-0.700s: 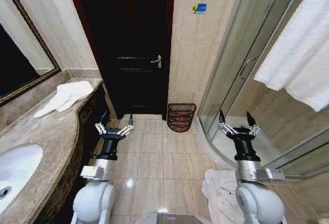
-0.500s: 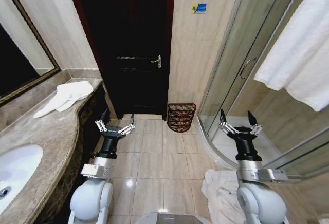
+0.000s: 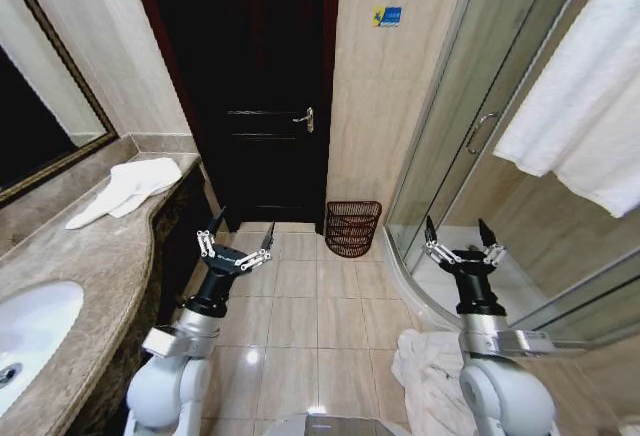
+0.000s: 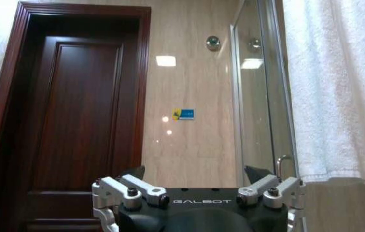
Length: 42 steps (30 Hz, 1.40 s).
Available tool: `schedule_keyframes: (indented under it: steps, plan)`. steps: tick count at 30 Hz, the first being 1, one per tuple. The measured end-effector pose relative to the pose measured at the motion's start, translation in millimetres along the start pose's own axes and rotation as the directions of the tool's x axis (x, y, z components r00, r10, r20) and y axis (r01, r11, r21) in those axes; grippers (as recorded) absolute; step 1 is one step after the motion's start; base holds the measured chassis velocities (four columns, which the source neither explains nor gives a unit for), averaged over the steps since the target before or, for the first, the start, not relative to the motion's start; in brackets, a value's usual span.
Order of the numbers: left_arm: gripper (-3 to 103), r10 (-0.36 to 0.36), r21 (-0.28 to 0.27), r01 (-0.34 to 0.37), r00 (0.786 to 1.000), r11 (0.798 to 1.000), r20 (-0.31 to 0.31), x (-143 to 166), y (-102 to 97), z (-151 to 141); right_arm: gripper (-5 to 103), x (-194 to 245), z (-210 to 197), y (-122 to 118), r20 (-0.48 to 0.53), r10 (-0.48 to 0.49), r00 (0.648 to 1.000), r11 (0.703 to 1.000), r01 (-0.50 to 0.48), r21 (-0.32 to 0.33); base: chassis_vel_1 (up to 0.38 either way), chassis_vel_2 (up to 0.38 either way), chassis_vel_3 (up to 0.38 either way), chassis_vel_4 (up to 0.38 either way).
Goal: Discard the used towel into the hamper.
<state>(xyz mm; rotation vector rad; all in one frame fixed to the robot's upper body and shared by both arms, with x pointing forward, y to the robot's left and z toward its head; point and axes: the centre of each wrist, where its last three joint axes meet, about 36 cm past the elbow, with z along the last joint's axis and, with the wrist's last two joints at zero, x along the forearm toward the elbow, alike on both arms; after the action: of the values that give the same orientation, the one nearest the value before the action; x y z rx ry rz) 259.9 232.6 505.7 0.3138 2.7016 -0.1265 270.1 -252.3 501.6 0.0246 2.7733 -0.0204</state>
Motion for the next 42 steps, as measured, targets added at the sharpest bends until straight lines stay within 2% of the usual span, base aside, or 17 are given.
schedule_keyframes:
  steps: [1, 2, 3, 5, 6, 9, 10, 11, 13, 14, 16, 18, 19, 21, 25, 31, 42]
  plan:
    - [100, -0.038, 0.025, 0.039, 0.999, 0.999, -0.039, 2.1, -3.8, -5.0, 100, -0.3, 0.6, -0.4, -0.001, -0.001, 1.0, 1.0, 0.001, 0.0, 0.0, 0.0, 0.0, 0.0]
    - [100, -0.038, 0.025, 0.039, 0.999, 0.999, -0.039, 2.1, -3.8, -5.0, 100, -0.3, 0.6, -0.4, -0.001, -0.001, 1.0, 1.0, 0.001, 0.0, 0.0, 0.0, 0.0, 0.0]
    - [100, -0.074, 0.039, 0.077, 0.994, 0.996, -0.086, 4.9, -6.1, -11.6, 100, -1.3, 1.5, -0.7, -0.002, -0.003, 1.0, 1.0, 0.003, 0.0, 0.0, 0.0, 0.0, 0.0]
    - [100, -0.126, 0.028, 0.131, 0.982, 0.991, -0.14, 6.5, -4.1, -19.6, 100, -2.5, 5.2, -0.8, -0.009, -0.009, 1.0, 1.0, 0.009, -0.001, 0.0, 0.0, 0.0, 0.0]
    - [100, -0.126, 0.028, 0.131, 0.982, 0.991, -0.14, 6.5, -4.1, -19.6, 100, -2.5, 5.2, -0.8, -0.009, -0.009, 1.0, 1.0, 0.009, -0.001, 0.0, 0.0, 0.0, 0.0]
    - [100, -0.287, -0.071, 0.278, 0.941, 0.958, -0.177, 6.3, 3.2, -7.3, 100, -0.9, 16.6, -1.6, -0.04, -0.003, 0.999, 1.0, 0.003, 0.0, 0.0, 0.0, 0.0, 0.0]
    - [100, -0.287, -0.071, 0.278, 0.941, 0.958, -0.177, 6.3, 3.2, -7.3, 100, -0.9, 16.6, -1.6, -0.04, -0.003, 0.999, 1.0, 0.003, 0.0, 0.0, 0.0, 0.0, 0.0]
    - [100, -0.336, -0.155, 0.309, 0.922, 0.938, -0.191, 13.0, 3.6, 3.7, 100, 2.1, 22.5, -1.9, -0.062, 0.005, 0.998, 1.0, -0.005, -0.001, 0.0, 0.0, 0.0, 0.0]
    - [100, -0.336, -0.28, 0.276, 0.921, 0.919, -0.196, 28.7, -8.2, 29.8, 100, 6.6, 28.0, -1.8, -0.087, 0.017, 0.996, 1.0, -0.018, -0.007, 0.0, 0.0, 0.0, 0.0]
    - [100, -0.336, -0.28, 0.276, 0.921, 0.919, -0.196, 28.7, -8.2, 29.8, 100, 6.6, 28.0, -1.8, -0.087, 0.017, 0.996, 1.0, -0.018, -0.007, 0.0, 0.0, 0.0, 0.0]
    - [100, -0.285, -0.316, 0.212, 0.936, 0.925, -0.206, 40.3, -34.5, 56.8, 100, 11.2, 30.4, -1.7, -0.105, 0.029, 0.994, 1.0, -0.029, -0.007, 0.0, 0.0, 0.0, 0.0]
    - [100, -0.254, -0.304, 0.178, 0.939, 0.936, -0.23, 47.0, -53.5, 72.1, 100, 13.7, 31.1, -1.2, -0.116, 0.03, 0.993, 1.0, -0.031, -0.005, 0.0, 0.0, 0.0, 0.0]
    - [100, -0.254, -0.304, 0.178, 0.939, 0.936, -0.23, 47.0, -53.5, 72.1, 100, 13.7, 31.1, -1.2, -0.116, 0.03, 0.993, 1.0, -0.031, -0.005, 0.0, 0.0, 0.0, 0.0]
    - [100, -0.244, -0.267, 0.168, 0.928, 0.949, -0.283, 50.4, -65.0, 74.8, 100, 18.1, 34.2, -0.3, -0.135, 0.025, 0.991, 1.0, -0.026, -0.005, 0.0, 0.0, 0.0, 0.0]
    - [100, -0.245, -0.221, 0.176, 0.906, 0.959, -0.344, 44.9, -65.9, 65.6, 100, 24.4, 39.1, 1.9, -0.161, 0.004, 0.987, 1.0, -0.006, -0.015, 0.0, 0.0, 0.0, 0.0]
    - [100, -0.226, -0.192, 0.167, 0.912, 0.967, -0.341, 37.1, -58.8, 48.9, 100, 23.7, 39.9, 5.5, -0.159, -0.013, 0.987, 0.999, 0.008, -0.037, 0.0, 0.0, 0.0, 0.0]
    - [100, -0.173, -0.187, 0.116, 0.931, 0.975, -0.322, 40.2, -62.0, 61.1, 100, 28.6, 41.0, 7.0, -0.153, -0.018, 0.988, 0.999, 0.012, -0.04, -0.011, 0.012, 0.011, -0.011]
